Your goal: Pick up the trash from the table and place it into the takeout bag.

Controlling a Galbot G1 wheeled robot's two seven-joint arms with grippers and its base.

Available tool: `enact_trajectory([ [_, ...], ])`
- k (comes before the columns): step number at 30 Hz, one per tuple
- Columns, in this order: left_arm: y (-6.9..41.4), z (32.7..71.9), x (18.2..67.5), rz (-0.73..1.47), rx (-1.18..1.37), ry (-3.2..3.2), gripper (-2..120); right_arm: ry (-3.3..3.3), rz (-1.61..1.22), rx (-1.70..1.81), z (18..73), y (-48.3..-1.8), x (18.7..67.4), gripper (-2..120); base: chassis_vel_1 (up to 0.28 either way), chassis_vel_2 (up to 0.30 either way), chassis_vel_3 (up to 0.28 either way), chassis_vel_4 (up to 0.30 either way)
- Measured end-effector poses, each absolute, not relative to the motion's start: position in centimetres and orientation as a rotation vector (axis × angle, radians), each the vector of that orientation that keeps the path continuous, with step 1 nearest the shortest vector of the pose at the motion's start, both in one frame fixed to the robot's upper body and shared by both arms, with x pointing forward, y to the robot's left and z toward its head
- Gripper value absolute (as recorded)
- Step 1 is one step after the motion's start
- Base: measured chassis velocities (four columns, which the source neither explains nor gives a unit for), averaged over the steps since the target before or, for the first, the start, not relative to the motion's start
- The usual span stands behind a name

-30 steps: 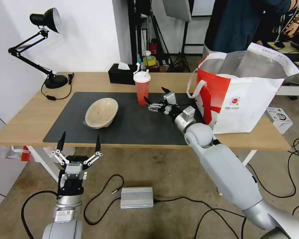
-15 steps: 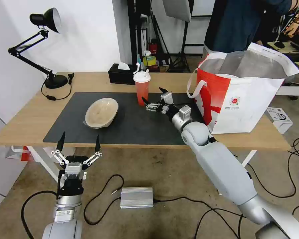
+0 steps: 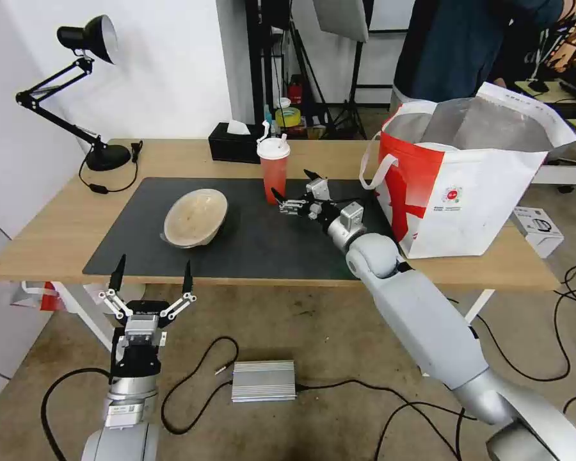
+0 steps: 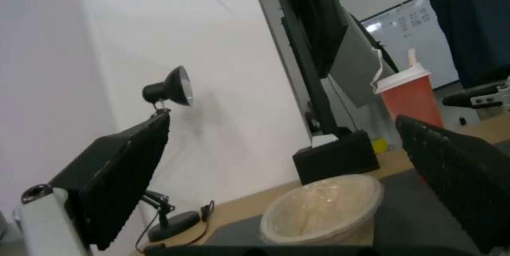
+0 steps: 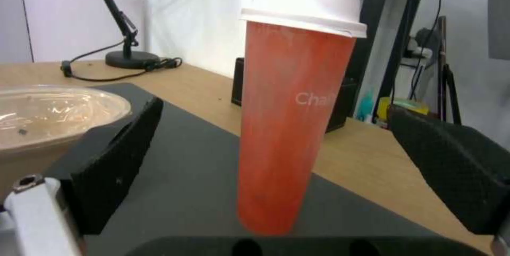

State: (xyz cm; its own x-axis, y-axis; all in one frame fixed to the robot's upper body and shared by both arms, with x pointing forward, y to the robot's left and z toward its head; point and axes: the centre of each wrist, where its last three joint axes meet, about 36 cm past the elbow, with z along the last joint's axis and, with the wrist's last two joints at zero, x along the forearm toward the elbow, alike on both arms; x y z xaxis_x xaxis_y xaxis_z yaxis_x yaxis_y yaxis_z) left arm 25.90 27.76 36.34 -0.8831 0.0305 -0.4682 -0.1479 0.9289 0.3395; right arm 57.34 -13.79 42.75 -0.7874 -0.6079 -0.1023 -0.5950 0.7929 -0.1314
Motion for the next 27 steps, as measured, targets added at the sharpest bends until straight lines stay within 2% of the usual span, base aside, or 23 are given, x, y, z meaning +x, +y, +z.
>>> enact_trajectory([
  [27,27.8,36.1,25.9,0.507,-0.090,2.612,100,2.851,-0.152,-0.958,41.9,-13.2,59.2,100,0.000,0.000,0.000,0.000],
])
